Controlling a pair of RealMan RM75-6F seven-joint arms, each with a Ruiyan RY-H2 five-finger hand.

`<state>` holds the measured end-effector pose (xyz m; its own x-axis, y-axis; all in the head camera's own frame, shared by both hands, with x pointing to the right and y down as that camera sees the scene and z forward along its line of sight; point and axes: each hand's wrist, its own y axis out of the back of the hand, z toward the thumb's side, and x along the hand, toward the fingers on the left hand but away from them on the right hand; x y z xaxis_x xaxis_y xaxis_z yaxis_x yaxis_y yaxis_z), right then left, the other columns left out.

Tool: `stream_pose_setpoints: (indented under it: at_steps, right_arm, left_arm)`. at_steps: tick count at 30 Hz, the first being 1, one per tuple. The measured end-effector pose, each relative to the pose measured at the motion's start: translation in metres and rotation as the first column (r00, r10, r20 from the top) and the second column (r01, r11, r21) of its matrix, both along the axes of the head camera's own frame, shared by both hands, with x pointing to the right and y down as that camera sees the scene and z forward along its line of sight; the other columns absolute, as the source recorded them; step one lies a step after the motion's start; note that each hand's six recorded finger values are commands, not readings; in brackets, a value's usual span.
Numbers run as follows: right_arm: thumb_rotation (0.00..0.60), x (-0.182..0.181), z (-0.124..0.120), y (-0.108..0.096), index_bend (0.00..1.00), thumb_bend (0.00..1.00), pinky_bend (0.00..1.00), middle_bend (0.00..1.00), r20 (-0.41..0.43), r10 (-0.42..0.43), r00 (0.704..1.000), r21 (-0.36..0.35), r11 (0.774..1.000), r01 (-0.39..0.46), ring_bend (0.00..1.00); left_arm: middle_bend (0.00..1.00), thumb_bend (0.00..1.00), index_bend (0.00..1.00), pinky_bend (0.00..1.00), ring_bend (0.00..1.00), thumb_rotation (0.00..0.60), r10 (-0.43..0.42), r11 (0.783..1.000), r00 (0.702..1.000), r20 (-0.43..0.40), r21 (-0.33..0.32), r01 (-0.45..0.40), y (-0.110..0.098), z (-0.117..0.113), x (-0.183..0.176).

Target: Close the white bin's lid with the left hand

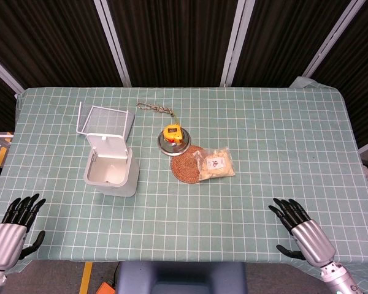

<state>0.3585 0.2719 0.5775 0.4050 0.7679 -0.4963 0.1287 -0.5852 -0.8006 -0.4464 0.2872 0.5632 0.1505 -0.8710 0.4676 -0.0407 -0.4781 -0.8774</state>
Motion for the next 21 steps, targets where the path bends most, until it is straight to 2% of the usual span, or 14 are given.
stream_pose_setpoints:
  at_steps: [5,8,9,10,11,12,13,15,17,19,21]
  right_arm:
    - [0.600,0.001,-0.002,0.000,0.00,0.26,0.00,0.00,0.006,0.003,1.000,0.001,1.000,-0.003,0.00]
    - [0.600,0.001,-0.004,-0.002,0.00,0.26,0.00,0.00,0.015,0.010,1.000,0.011,1.000,-0.010,0.00]
    - [0.600,0.001,-0.005,-0.003,0.00,0.26,0.00,0.00,0.018,0.011,1.000,0.016,1.000,-0.012,0.00]
    - [0.600,0.002,-0.005,-0.003,0.00,0.26,0.00,0.00,0.019,0.011,1.000,0.018,1.000,-0.011,0.00]
    - [0.600,0.001,-0.004,-0.003,0.00,0.26,0.00,0.00,0.018,0.010,1.000,0.018,1.000,-0.010,0.00]
    - [0.600,0.001,-0.003,-0.003,0.00,0.26,0.00,0.00,0.016,0.007,1.000,0.016,1.000,-0.008,0.00]
    - [0.600,0.001,-0.002,-0.002,0.00,0.26,0.00,0.00,0.014,0.005,1.000,0.012,1.000,-0.005,0.00]
    - [0.600,-0.001,0.001,-0.001,0.00,0.26,0.00,0.00,0.008,-0.003,1.000,0.001,1.000,0.003,0.00]
    - [0.600,-0.002,0.003,-0.001,0.00,0.26,0.00,0.00,0.003,-0.007,1.000,-0.001,1.000,0.007,0.00]
    - [0.600,-0.001,0.004,-0.002,0.00,0.26,0.00,0.00,-0.006,-0.003,1.000,0.002,1.000,0.003,0.00]
    - [0.600,0.000,0.006,-0.004,0.00,0.26,0.00,0.00,-0.014,0.006,1.000,0.003,1.000,-0.006,0.00]
  left_arm:
    - [0.00,0.43,0.01,0.01,0.00,0.600,-0.005,1.000,1.000,-0.024,0.020,0.005,-0.005,0.002,0.006]
    - [0.01,0.44,0.01,0.13,0.01,0.600,0.009,0.997,0.998,-0.064,0.074,-0.004,-0.021,0.000,0.015]
    - [0.10,0.45,0.01,0.24,0.07,0.600,0.015,0.995,0.997,-0.077,0.095,-0.008,-0.028,-0.001,0.018]
    - [0.31,0.46,0.01,0.46,0.27,0.600,0.021,0.993,0.996,-0.087,0.120,-0.011,-0.037,-0.003,0.022]
    - [0.46,0.47,0.02,0.61,0.41,0.600,0.029,0.987,0.995,-0.094,0.158,-0.014,-0.050,-0.005,0.026]
    - [0.68,0.48,0.03,0.82,0.63,0.600,0.034,0.982,0.995,-0.096,0.190,-0.015,-0.062,-0.007,0.030]
    - [0.84,0.49,0.05,0.94,0.80,0.600,0.040,0.975,0.995,-0.096,0.223,-0.017,-0.074,-0.009,0.034]
    - [0.97,0.51,0.11,1.00,0.95,0.600,0.060,0.956,0.993,-0.102,0.292,-0.028,-0.106,-0.013,0.050]
    - [1.00,0.51,0.17,1.00,1.00,0.600,0.079,0.946,0.989,-0.128,0.321,-0.034,-0.136,-0.013,0.070]
    - [1.00,0.51,0.19,1.00,1.00,0.600,0.079,0.952,0.984,-0.159,0.304,-0.027,-0.154,-0.008,0.083]
    - [1.00,0.53,0.20,1.00,1.00,0.600,0.067,0.968,0.977,-0.202,0.252,-0.014,-0.171,0.000,0.098]
